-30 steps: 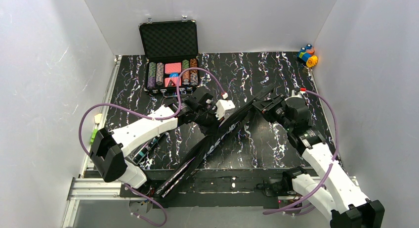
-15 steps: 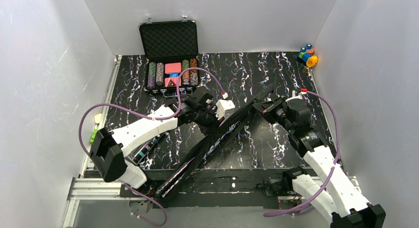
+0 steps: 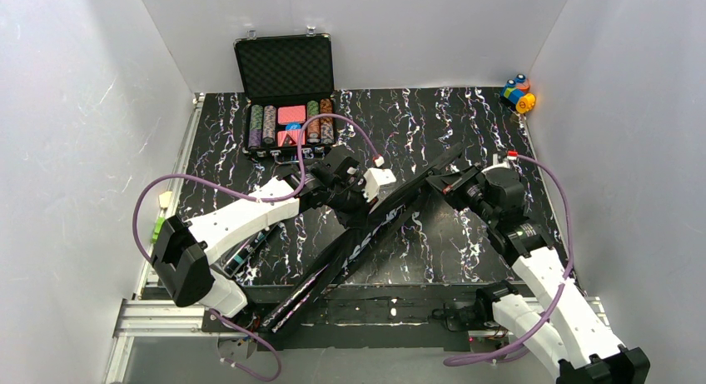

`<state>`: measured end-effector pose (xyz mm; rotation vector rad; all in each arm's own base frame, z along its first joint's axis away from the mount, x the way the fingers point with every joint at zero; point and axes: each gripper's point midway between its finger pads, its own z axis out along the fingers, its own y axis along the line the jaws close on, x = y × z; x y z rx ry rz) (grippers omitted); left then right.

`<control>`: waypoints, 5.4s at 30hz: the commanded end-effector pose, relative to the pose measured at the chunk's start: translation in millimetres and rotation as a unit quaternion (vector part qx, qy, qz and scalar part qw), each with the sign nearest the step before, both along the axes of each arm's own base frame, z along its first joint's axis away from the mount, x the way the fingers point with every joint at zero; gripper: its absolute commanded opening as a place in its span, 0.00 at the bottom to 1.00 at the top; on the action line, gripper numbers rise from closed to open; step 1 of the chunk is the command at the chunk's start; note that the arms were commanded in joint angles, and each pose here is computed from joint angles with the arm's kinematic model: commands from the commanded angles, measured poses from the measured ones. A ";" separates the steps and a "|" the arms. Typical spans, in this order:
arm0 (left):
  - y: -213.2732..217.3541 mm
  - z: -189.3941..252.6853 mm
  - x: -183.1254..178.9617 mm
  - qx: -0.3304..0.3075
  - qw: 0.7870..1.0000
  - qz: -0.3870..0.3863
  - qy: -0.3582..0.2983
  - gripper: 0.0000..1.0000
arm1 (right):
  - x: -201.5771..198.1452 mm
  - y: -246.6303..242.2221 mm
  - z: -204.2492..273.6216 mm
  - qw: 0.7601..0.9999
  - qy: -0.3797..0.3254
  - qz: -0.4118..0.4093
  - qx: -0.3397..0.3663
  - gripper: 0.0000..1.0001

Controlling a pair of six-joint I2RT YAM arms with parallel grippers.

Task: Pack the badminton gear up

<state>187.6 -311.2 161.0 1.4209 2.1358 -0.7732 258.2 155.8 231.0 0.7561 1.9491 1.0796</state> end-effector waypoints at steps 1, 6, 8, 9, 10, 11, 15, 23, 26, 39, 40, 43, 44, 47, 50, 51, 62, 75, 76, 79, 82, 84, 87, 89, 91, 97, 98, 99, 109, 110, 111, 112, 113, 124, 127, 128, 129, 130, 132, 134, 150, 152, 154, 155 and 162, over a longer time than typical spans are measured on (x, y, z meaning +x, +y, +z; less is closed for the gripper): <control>-5.9 37.6 5.2 -0.048 0.998 -0.001 -0.033 0.00 | -7.6 16.7 -3.6 0.999 0.002 0.046 0.015 0.01; -5.9 36.3 5.2 -0.047 0.998 -0.002 -0.032 0.00 | -14.8 36.7 -0.6 0.995 -0.004 0.092 0.027 0.01; -6.1 36.1 5.4 -0.047 0.998 -0.002 -0.032 0.00 | -18.8 43.7 4.0 0.994 -0.010 0.110 0.025 0.01; -6.2 35.8 5.4 -0.047 0.998 -0.002 -0.031 0.00 | -21.0 47.2 5.4 0.993 -0.011 0.119 0.024 0.01; -6.1 35.2 5.4 -0.046 0.998 -0.002 -0.031 0.00 | -23.3 50.3 6.9 0.991 -0.013 0.128 0.023 0.01; -6.3 35.9 5.6 -0.047 0.998 -0.002 -0.032 0.00 | -25.6 53.6 8.7 0.990 -0.014 0.137 0.024 0.01; -6.6 35.2 6.6 -0.045 0.998 -0.001 -0.032 0.00 | -36.2 68.1 7.4 0.985 -0.008 0.169 0.024 0.01; -6.5 35.4 8.1 -0.044 0.998 0.003 -0.034 0.00 | -72.4 116.0 3.7 0.962 -0.003 0.271 0.022 0.01; -6.7 36.9 9.8 -0.044 0.998 0.006 -0.037 0.00 | -87.3 133.5 6.1 0.951 -0.012 0.309 0.021 0.01; 5.4 51.9 29.9 -0.082 0.995 0.044 0.029 0.24 | -100.3 140.0 -18.2 0.949 0.010 0.315 0.010 0.01; 8.7 55.6 32.2 -0.089 0.994 0.046 0.037 0.27 | -99.8 140.2 -19.4 0.949 0.011 0.315 0.008 0.01; 14.3 67.6 34.1 -0.104 0.993 0.035 0.050 0.35 | -97.7 141.6 -24.0 0.950 0.017 0.313 0.004 0.01; 14.6 70.7 35.2 -0.109 0.992 0.034 0.048 0.39 | -97.7 142.2 -25.1 0.949 0.019 0.314 0.004 0.01; 11.9 76.2 38.4 -0.119 0.991 0.033 0.043 0.48 | -97.7 143.6 -28.8 0.948 0.023 0.317 0.001 0.01; 3.1 78.3 45.4 -0.126 0.990 0.036 0.050 0.56 | -97.3 144.7 -27.9 0.947 0.021 0.320 -0.002 0.01; -0.4 76.9 47.6 -0.128 0.990 0.034 0.055 0.58 | -97.1 145.4 -27.1 0.947 0.019 0.320 -0.002 0.01; -22.0 43.3 56.1 -0.117 0.987 0.005 0.108 0.60 | -94.2 148.0 -15.7 0.948 -0.001 0.317 -0.006 0.01; -21.2 55.6 28.7 -0.126 0.983 -0.048 0.127 0.59 | -91.9 149.6 -11.0 0.948 -0.008 0.317 -0.011 0.01; -19.7 58.6 29.7 -0.128 0.983 -0.047 0.124 0.60 | -92.3 149.5 -11.5 0.948 -0.008 0.317 -0.011 0.01; -16.9 66.3 31.9 -0.136 0.982 -0.046 0.122 0.63 | -93.1 148.6 -14.8 0.949 -0.005 0.316 -0.011 0.01; -16.8 74.7 32.9 -0.147 0.980 -0.046 0.123 0.70 | -92.9 148.6 -15.0 0.949 -0.004 0.315 -0.011 0.01; -16.8 81.3 33.3 -0.155 0.979 -0.046 0.125 0.76 | -93.1 148.6 -15.1 0.949 -0.004 0.315 -0.010 0.01; -17.9 85.5 30.4 -0.163 0.977 -0.051 0.130 0.76 | -93.5 148.7 -15.4 0.949 -0.005 0.316 -0.010 0.01; -18.2 79.5 27.0 -0.161 0.975 -0.053 0.146 0.73 | -93.4 148.6 -15.3 0.949 -0.005 0.315 -0.010 0.01; -17.4 71.3 23.0 -0.155 0.974 -0.053 0.160 0.71 | -93.0 148.3 -14.7 0.949 -0.007 0.314 -0.010 0.01; -19.2 48.6 15.5 -0.128 0.977 -0.055 0.164 0.67 | -92.9 148.5 -13.6 0.950 -0.008 0.313 -0.010 0.01; -19.3 46.7 17.5 -0.126 0.977 -0.053 0.161 0.66 | -92.6 148.6 -13.4 0.950 -0.009 0.313 -0.010 0.01; -19.3 45.7 19.3 -0.124 0.978 -0.050 0.157 0.66 | -93.1 148.7 -12.9 0.949 -0.009 0.314 -0.009 0.01; -23.4 38.7 30.7 -0.122 0.981 -0.035 0.148 0.52 | -94.1 147.8 -10.2 0.950 -0.013 0.311 -0.007 0.01; -23.4 39.5 29.5 -0.125 0.980 -0.036 0.152 0.52 | -94.1 147.3 -10.8 0.951 -0.013 0.310 -0.007 0.01; -22.8 40.3 29.4 -0.129 0.978 -0.036 0.158 0.52 | -94.3 146.8 -11.6 0.951 -0.012 0.310 -0.008 0.01; -22.3 41.8 29.7 -0.134 0.977 -0.037 0.162 0.51 | -94.8 146.6 -11.4 0.951 -0.013 0.310 -0.007 0.01; -21.4 43.2 31.1 -0.138 0.976 -0.035 0.167 0.50 | -94.6 146.3 -12.4 0.951 -0.012 0.309 -0.008 0.01; -25.6 49.7 35.8 -0.163 0.962 -0.029 0.215 0.49 | -95.5 148.8 -13.1 0.949 -0.011 0.314 -0.010 0.01; -28.1 47.8 31.4 -0.161 0.962 -0.035 0.219 0.49 | -95.3 149.4 -10.9 0.949 -0.014 0.314 -0.009 0.01; -29.3 47.6 29.7 -0.159 0.962 -0.037 0.217 0.50 | -95.1 149.6 -10.7 0.949 -0.014 0.314 -0.010 0.01; -30.6 47.1 27.8 -0.157 0.963 -0.039 0.215 0.51 | -94.7 149.8 -10.0 0.949 -0.015 0.313 -0.009 0.01; -31.8 46.3 26.8 -0.154 0.964 -0.040 0.212 0.51 | -94.5 150.1 -9.0 0.950 -0.016 0.313 -0.009 0.01; -33.3 44.4 26.3 -0.150 0.966 -0.040 0.209 0.52 | -94.4 150.7 -8.0 0.949 -0.017 0.314 -0.009 0.01; -34.7 43.3 26.7 -0.148 0.966 -0.040 0.209 0.52 | -93.8 151.0 -7.6 0.949 -0.017 0.314 -0.010 0.01; -51.1 42.2 26.5 -0.131 0.970 -0.052 0.197 0.05 | -90.9 155.9 1.8 0.949 -0.025 0.313 -0.018 0.01; -56.1 47.1 30.2 -0.137 0.969 -0.050 0.199 0.02 | -91.9 156.3 2.5 0.948 -0.024 0.315 -0.023 0.01; -61.5 51.2 36.7 -0.141 0.969 -0.043 0.197 0.00 | -92.4 155.6 4.1 0.948 -0.025 0.315 -0.027 0.01; -64.4 53.5 39.5 -0.143 0.969 -0.039 0.196 0.00 | -93.4 155.7 5.0 0.948 -0.026 0.317 -0.028 0.01; -76.4 67.8 72.5 -0.158 0.976 0.014 0.150 0.00 | -106.4 159.6 12.0 0.940 -0.032 0.338 -0.038 0.01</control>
